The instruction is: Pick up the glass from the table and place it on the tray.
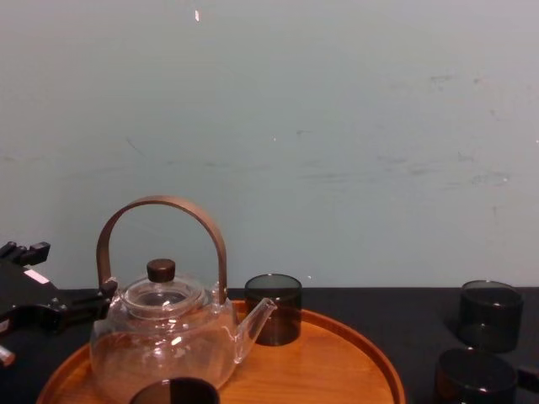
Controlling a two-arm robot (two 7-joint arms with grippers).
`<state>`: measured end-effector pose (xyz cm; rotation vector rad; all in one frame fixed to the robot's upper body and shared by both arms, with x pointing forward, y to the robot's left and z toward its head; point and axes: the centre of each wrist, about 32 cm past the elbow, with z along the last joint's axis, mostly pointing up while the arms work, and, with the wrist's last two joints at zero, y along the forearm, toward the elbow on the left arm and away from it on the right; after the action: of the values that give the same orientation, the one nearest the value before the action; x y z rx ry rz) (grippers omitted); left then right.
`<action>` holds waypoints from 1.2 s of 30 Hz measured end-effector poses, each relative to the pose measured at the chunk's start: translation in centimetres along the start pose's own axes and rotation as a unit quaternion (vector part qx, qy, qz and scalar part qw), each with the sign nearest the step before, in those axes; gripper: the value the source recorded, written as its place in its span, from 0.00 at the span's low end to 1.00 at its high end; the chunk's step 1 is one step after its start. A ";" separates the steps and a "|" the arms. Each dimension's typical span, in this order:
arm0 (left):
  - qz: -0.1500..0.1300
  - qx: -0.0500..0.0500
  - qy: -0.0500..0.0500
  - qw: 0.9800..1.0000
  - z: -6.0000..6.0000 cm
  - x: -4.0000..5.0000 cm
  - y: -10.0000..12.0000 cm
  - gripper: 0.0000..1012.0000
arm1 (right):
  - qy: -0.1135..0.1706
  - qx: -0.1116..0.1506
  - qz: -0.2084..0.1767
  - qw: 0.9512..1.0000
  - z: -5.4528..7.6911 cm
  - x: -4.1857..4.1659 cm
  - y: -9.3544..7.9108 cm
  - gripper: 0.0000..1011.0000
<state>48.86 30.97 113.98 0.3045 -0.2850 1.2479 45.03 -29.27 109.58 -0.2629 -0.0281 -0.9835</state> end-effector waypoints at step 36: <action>0.000 0.000 0.000 1.000 0.0 0.00 0.0 1.00 | 0.018 -0.001 0.021 1.000 -0.8 0.46 2.6 0.99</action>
<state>48.86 30.97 113.98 0.3045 -0.2850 1.2479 47.35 -28.46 108.34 -0.2473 0.0117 -0.9455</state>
